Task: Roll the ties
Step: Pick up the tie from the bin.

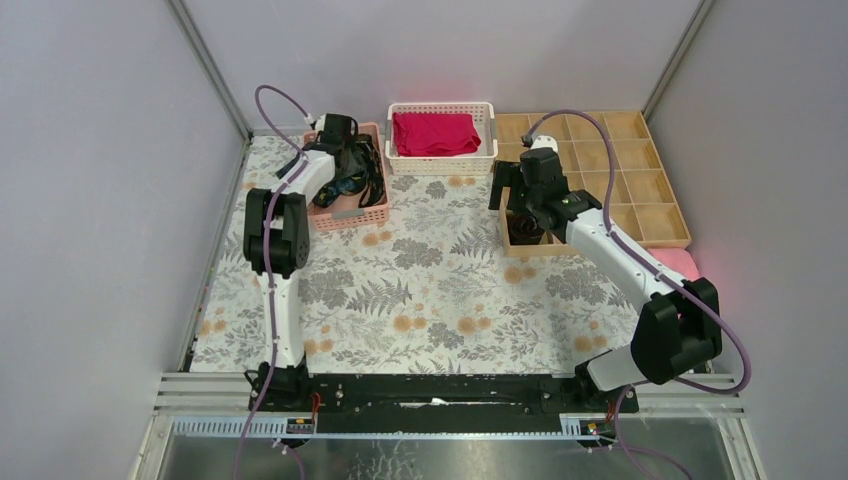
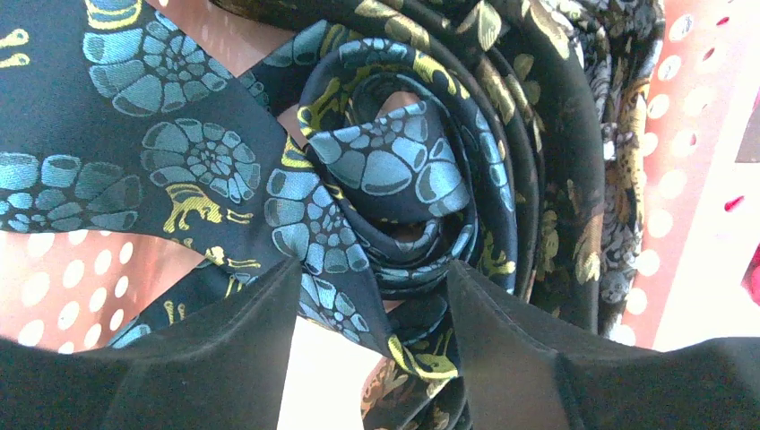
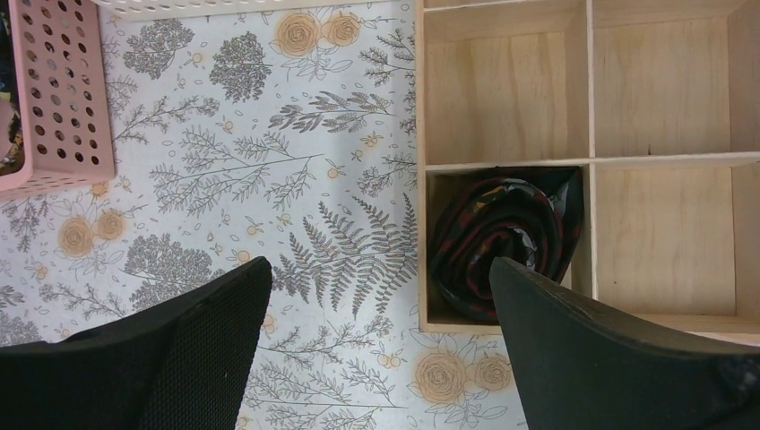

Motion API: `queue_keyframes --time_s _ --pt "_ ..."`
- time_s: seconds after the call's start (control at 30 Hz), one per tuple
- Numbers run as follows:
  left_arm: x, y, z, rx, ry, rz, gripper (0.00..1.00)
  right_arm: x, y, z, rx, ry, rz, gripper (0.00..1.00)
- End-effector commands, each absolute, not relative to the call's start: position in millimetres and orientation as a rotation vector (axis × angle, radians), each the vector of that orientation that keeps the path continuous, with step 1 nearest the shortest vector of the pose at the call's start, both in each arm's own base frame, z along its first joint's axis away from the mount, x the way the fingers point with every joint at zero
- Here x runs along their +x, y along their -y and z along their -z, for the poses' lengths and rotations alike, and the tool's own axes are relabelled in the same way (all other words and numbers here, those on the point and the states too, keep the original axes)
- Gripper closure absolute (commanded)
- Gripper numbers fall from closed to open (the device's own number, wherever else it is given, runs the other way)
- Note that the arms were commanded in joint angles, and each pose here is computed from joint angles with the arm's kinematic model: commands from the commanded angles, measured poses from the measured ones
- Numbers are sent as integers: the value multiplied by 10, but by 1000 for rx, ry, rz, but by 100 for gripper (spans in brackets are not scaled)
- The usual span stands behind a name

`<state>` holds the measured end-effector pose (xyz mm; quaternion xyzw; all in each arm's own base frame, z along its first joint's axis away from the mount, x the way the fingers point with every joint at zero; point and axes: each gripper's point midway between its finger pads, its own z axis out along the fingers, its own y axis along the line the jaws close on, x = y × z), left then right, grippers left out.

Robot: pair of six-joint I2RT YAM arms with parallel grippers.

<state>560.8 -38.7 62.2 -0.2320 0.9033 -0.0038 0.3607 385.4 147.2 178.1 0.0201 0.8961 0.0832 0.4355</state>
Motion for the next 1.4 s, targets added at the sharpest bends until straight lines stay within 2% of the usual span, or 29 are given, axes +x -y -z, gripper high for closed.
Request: queue_keyframes --time_s 0.0,0.3,0.37,0.47,0.73,0.87,1.07,1.37 --pt "5662 307 -552 -595 -2327 -53 38 3914 -1401 -1766 63 -2210 -161 0" --pt "5576 329 -415 -575 -2378 -54 100 3913 -1380 -1772 72 -2206 -149 0" --pt "5522 333 -462 -582 -2377 -48 100 3910 -1388 -1775 78 -2204 -158 0" --pt "5445 402 -820 -578 -2310 -6 100 3899 -1447 -1782 80 -2204 -203 0" --pt "4942 998 -2326 -416 -2085 126 100 3775 -1477 -1929 88 -2171 -275 3" --pt "4404 1456 -2922 -311 -2002 194 100 3622 -1516 -2076 81 -2141 -356 4" --pt "3593 1805 -3505 -235 -1908 314 100 3315 -1461 -2296 83 -2094 -426 5" --pt "2416 1483 -4556 -252 -1652 693 100 2875 -1253 -2762 97 -1970 -466 6"
